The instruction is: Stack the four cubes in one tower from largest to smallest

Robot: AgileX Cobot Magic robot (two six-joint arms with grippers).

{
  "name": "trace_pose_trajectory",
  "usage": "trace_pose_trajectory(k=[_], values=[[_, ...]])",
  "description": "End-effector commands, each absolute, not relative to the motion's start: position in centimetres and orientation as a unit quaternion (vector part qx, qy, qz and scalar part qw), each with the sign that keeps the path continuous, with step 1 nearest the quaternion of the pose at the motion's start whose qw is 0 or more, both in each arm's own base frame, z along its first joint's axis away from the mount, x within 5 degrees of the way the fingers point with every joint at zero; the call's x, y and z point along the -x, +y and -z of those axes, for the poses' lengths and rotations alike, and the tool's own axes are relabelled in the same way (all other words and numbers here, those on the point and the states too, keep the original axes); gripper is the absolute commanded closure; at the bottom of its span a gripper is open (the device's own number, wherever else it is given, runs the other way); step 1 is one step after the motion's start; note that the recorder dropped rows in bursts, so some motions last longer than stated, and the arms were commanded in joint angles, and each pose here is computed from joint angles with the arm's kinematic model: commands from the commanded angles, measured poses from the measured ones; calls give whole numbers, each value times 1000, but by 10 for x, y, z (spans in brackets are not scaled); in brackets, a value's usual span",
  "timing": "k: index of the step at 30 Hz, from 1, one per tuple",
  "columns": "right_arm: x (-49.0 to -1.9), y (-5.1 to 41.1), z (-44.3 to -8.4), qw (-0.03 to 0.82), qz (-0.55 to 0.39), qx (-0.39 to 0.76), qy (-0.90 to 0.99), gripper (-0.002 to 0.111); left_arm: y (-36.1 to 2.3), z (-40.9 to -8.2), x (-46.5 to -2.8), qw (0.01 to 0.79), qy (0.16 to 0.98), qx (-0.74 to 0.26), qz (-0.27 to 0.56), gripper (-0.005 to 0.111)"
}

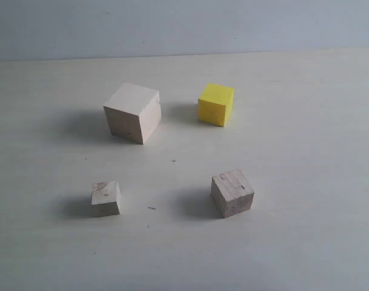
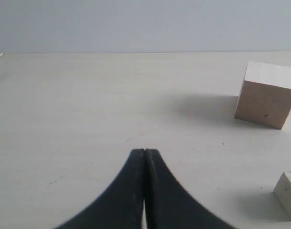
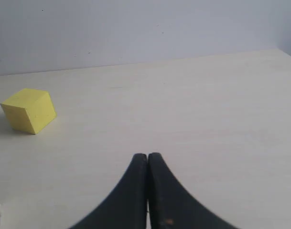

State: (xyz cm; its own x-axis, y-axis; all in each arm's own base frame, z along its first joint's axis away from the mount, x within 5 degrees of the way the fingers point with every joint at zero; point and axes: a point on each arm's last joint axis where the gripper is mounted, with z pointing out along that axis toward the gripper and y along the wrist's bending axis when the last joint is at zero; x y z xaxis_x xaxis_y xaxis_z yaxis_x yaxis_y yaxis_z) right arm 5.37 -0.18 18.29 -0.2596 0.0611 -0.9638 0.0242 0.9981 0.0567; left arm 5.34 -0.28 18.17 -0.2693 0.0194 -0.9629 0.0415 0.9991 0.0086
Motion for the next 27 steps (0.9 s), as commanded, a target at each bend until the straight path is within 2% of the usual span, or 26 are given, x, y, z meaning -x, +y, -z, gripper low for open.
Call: trace_pose_trajectory(k=[1, 14, 21, 27], values=[[-54, -2, -183, 613, -13, -27, 789, 108, -3, -181, -53, 607, 794, -21, 9, 107], [-54, -2, -183, 613, -13, -27, 789, 108, -3, -181, -53, 607, 794, -21, 9, 107], [-54, -2, -183, 613, -13, -27, 789, 108, -2, -192, -56, 656, 755, -20, 3, 107], [-54, -2, -183, 613, -13, -27, 789, 108, -2, -192, -56, 655, 755, -21, 3, 107]])
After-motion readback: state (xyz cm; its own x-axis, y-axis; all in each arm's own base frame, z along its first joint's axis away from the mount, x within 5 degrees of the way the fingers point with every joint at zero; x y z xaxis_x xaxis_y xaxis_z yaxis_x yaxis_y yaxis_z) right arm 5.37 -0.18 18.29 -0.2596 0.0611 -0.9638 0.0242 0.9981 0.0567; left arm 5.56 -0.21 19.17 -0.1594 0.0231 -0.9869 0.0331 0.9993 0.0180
